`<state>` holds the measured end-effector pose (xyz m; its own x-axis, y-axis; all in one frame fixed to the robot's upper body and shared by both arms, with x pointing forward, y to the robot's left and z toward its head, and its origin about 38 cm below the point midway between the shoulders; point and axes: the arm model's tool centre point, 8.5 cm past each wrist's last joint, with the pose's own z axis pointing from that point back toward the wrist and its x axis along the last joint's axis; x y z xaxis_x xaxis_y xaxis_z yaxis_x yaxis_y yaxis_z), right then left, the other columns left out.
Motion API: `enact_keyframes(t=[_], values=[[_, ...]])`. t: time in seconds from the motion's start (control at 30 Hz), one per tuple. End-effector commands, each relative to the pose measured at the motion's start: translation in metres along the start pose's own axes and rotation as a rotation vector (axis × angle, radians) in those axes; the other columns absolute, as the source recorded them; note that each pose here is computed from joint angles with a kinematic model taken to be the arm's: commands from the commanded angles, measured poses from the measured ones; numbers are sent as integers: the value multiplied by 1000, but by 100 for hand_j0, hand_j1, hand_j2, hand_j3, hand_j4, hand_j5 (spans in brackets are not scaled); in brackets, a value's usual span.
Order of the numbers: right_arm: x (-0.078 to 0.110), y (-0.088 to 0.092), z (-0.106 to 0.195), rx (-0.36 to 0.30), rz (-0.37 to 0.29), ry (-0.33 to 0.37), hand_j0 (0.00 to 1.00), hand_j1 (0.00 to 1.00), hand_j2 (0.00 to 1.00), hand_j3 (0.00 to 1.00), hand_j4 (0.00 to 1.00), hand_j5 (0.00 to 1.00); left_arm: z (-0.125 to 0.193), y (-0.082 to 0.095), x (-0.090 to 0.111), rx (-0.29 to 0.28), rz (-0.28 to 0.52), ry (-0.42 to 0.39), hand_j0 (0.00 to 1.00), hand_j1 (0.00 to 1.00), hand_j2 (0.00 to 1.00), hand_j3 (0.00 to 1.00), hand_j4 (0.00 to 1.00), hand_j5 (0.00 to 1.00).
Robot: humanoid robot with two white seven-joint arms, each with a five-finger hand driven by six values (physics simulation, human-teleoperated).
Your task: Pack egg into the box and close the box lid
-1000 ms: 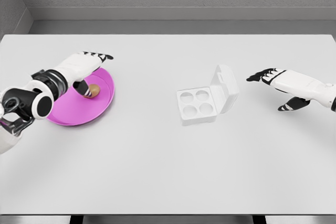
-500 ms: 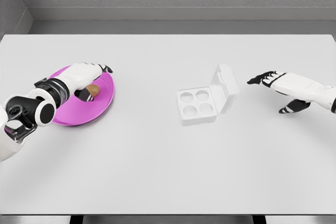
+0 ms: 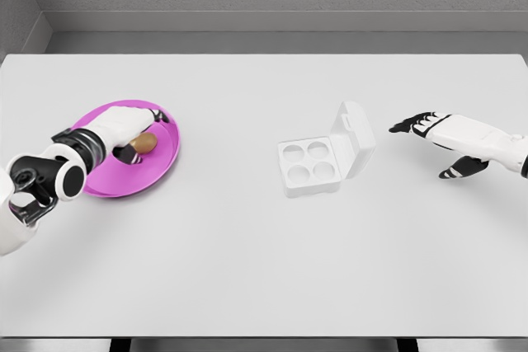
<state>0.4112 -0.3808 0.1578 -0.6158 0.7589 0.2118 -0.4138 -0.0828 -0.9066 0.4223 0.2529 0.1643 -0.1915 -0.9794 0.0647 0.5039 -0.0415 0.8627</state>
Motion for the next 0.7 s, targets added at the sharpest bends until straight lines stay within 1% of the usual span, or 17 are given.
enact_keyframes(t=[0.0,0.1,0.2,0.4,0.43,0.47,0.57,0.67], values=[[0,0,0,-4,-6,1,100,100,100,100,100,100,-1,0,-3,1,-1,9,83,83,83,83,83,83],[0,0,0,-4,-6,1,100,100,100,100,100,100,-1,1,-4,12,5,8,83,83,83,83,83,83],[0,-1,1,-4,-4,1,100,100,100,100,100,100,0,7,-5,25,13,11,83,83,83,83,83,83],[-5,2,3,2,-12,15,100,100,100,100,100,100,0,7,-6,16,38,14,83,83,83,83,83,83],[-5,2,3,2,-12,15,100,100,100,100,100,100,-2,6,-2,16,43,5,83,83,83,83,83,83],[-5,2,3,3,-13,16,100,100,100,100,100,100,-4,8,6,23,57,-14,82,82,82,82,82,82],[-7,3,4,5,-15,22,100,100,100,100,100,100,-5,4,5,15,63,-8,82,82,82,82,82,82],[-7,3,4,5,-15,22,100,100,100,100,100,100,-5,6,4,13,83,-12,82,82,82,82,82,82]])
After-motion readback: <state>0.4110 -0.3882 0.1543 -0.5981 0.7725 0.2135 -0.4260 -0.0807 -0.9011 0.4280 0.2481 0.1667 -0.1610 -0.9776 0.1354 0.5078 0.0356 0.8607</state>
